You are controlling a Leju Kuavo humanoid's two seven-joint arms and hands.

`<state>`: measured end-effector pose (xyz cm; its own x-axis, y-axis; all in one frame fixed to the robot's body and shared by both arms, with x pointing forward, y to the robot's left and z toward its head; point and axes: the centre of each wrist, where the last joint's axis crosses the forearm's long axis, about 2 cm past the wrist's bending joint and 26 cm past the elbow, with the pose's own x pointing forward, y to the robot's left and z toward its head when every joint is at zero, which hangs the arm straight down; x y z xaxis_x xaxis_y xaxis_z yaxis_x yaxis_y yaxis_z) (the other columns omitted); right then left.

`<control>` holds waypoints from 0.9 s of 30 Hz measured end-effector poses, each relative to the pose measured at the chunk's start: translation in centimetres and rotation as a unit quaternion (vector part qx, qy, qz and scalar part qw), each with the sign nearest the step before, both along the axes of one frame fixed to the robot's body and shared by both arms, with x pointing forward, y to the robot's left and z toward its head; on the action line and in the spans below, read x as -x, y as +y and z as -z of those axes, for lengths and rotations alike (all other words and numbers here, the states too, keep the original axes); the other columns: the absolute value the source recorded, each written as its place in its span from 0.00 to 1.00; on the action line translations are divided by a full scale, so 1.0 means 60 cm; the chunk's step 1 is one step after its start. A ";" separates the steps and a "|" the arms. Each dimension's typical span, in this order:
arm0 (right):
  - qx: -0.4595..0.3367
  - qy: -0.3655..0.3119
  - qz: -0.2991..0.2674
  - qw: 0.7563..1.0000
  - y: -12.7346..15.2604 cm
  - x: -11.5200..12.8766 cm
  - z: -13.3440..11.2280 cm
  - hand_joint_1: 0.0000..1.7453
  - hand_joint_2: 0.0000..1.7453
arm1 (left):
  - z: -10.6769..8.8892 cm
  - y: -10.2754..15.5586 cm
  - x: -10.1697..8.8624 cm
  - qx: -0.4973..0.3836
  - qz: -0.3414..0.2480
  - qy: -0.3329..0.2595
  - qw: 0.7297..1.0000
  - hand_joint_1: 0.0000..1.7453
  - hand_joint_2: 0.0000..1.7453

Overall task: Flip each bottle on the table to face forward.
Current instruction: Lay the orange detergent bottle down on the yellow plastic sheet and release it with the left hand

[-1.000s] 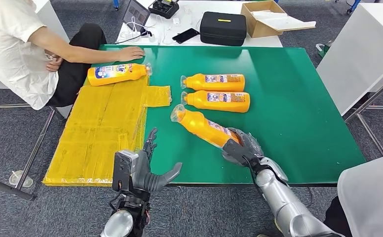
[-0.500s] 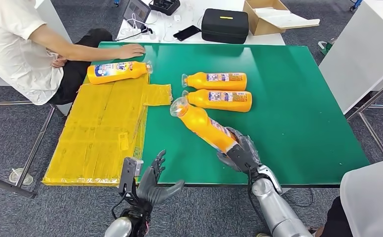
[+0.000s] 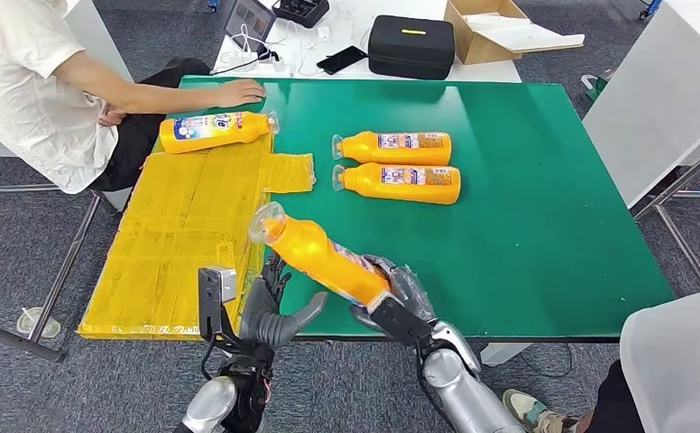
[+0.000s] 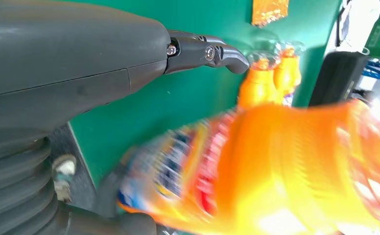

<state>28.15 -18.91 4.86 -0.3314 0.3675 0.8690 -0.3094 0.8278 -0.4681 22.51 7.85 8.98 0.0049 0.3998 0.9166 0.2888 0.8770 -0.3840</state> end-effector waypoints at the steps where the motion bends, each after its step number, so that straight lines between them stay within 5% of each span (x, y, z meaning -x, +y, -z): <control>1: 0.000 0.002 -0.003 1.000 0.004 0.002 0.001 0.99 1.00 | -0.003 -0.001 -0.001 0.004 0.001 -0.001 1.000 0.00 1.00; 27: 0.058 -0.050 -0.022 0.997 0.040 -0.004 0.003 0.99 1.00 | -0.023 -0.003 -0.023 0.051 0.031 0.030 0.998 0.00 1.00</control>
<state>28.39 -16.50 4.70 -0.4322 0.4469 0.7832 -0.2916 0.7526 -0.5904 23.87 7.67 10.38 0.0863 0.4877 0.8687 0.3141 0.8142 -0.4883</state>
